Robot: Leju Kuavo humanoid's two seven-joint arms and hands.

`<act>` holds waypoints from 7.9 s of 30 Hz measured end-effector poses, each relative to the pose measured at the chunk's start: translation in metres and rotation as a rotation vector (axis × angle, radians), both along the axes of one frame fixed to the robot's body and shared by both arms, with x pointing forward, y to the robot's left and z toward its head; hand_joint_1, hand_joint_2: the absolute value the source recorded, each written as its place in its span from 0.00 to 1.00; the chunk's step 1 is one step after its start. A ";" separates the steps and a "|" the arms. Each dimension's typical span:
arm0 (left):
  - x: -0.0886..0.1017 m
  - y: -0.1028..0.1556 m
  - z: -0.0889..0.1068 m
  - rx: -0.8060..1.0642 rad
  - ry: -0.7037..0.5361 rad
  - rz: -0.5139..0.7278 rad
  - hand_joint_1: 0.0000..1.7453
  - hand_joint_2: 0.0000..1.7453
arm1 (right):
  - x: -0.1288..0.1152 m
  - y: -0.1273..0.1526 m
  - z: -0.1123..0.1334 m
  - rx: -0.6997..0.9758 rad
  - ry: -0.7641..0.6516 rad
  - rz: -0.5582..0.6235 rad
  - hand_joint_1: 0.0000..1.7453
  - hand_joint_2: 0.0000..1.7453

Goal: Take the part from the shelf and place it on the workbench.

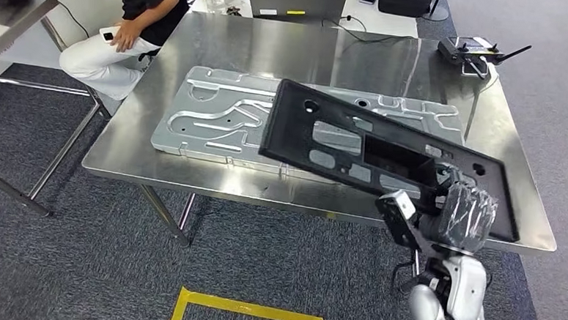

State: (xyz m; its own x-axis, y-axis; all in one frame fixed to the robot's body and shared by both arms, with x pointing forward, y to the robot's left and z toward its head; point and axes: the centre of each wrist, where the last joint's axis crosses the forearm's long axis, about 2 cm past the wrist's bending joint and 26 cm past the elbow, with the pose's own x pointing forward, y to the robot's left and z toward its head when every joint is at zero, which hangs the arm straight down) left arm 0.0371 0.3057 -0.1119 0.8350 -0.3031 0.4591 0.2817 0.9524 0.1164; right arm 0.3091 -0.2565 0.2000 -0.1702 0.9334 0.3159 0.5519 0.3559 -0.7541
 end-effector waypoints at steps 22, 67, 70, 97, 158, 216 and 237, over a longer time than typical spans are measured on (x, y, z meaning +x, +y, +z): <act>-0.004 0.012 0.000 0.019 0.007 -0.028 0.00 0.00 | 0.046 -0.119 -0.019 -0.267 0.260 -0.295 1.00 1.00; 0.008 0.018 0.002 0.039 -0.004 -0.080 0.00 0.00 | 0.096 0.030 -0.052 -0.452 0.509 0.106 0.00 0.00; 0.007 0.018 0.001 0.036 -0.001 -0.075 0.00 0.00 | 0.096 0.030 -0.053 -0.446 0.510 0.108 0.00 0.00; 0.006 0.014 0.001 0.024 0.010 -0.048 0.00 0.00 | 0.064 0.080 0.026 -0.409 0.046 0.147 0.00 0.25; -0.001 -0.001 0.000 -0.021 0.009 0.076 0.00 0.00 | -0.063 0.122 0.019 -0.147 -0.299 0.334 0.00 1.00; -0.016 -0.014 -0.002 -0.022 0.009 0.202 0.00 0.00 | -0.282 0.037 -0.305 1.271 1.331 -0.706 0.00 0.00; -0.018 -0.015 -0.002 -0.024 0.012 0.208 0.00 0.00 | -0.282 0.054 -0.304 1.415 1.501 -0.785 0.00 0.00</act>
